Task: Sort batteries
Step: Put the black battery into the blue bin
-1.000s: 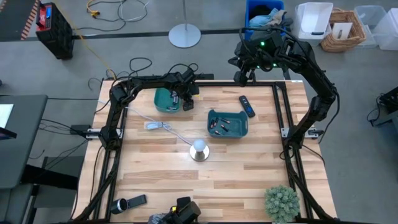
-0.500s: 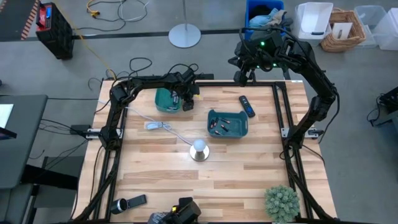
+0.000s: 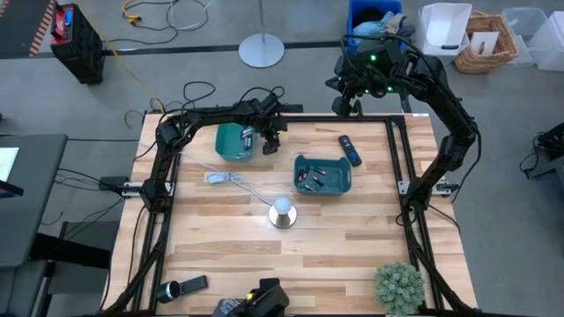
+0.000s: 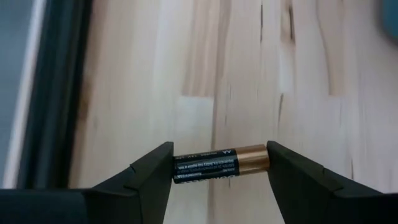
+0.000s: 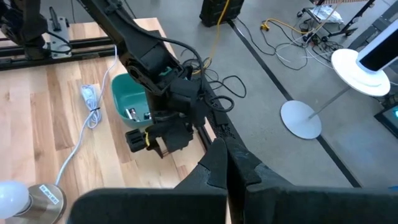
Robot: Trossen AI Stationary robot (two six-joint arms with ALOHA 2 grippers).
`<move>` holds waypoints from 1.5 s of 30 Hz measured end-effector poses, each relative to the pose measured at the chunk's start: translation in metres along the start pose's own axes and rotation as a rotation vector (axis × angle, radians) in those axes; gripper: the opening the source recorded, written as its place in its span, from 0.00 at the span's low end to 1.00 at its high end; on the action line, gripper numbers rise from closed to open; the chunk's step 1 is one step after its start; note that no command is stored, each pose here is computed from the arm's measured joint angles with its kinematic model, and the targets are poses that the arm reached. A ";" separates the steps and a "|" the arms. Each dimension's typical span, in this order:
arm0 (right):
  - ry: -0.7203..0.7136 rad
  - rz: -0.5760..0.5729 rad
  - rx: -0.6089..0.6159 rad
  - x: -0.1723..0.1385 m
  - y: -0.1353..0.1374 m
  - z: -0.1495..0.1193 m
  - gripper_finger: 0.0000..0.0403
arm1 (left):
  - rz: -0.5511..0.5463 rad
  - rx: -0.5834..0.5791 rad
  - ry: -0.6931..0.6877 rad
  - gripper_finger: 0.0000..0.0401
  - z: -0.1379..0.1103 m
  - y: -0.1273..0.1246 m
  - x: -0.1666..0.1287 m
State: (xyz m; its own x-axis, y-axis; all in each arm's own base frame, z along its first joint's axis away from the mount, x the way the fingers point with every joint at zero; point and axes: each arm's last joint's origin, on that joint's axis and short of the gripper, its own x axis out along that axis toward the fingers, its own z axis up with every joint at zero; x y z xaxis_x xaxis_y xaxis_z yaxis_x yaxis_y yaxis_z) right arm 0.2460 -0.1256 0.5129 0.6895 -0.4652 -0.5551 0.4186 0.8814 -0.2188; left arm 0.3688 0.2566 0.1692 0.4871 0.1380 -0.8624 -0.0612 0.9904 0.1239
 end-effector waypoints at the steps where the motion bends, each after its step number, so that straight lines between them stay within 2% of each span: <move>1: 0.000 0.000 0.000 0.000 0.000 0.000 0.02 | 0.002 0.003 -0.005 0.56 0.002 0.000 -0.001; 12: 0.000 0.000 0.000 0.000 0.000 0.000 0.02 | 0.006 0.062 -0.062 0.56 0.034 -0.005 -0.021; 19: 0.000 0.001 0.000 0.000 0.000 0.000 0.02 | -0.052 0.113 -0.142 0.56 0.060 -0.021 -0.037; 26: 0.000 0.001 0.000 0.000 0.000 0.000 0.02 | -0.143 0.198 -0.279 0.56 0.086 -0.053 -0.066; 30: -0.003 -0.001 0.000 0.000 0.000 0.000 0.02 | -0.241 0.264 -0.392 0.56 0.101 -0.077 -0.082; 33: -0.009 -0.002 0.001 0.000 0.000 0.001 0.02 | -0.301 0.311 -0.449 0.56 0.111 -0.098 -0.084; 39: -0.011 -0.002 0.007 0.000 0.000 0.001 0.02 | -0.319 0.381 -0.494 0.56 0.120 -0.135 -0.071; 41: -0.012 -0.002 0.009 0.000 0.000 0.001 0.02 | -0.268 0.380 -0.519 0.57 0.122 -0.138 -0.068; 45: -0.015 0.001 0.016 0.000 0.001 0.002 0.02 | -0.248 0.324 -0.520 0.61 0.120 -0.137 -0.062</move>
State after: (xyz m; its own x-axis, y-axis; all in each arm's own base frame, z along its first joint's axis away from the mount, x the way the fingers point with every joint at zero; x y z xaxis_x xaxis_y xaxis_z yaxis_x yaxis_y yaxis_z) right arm 0.2470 -0.1250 0.5141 0.6985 -0.4657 -0.5434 0.4270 0.8805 -0.2057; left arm 0.4511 0.1116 0.2646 0.8152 -0.1959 -0.5451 0.3324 0.9289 0.1633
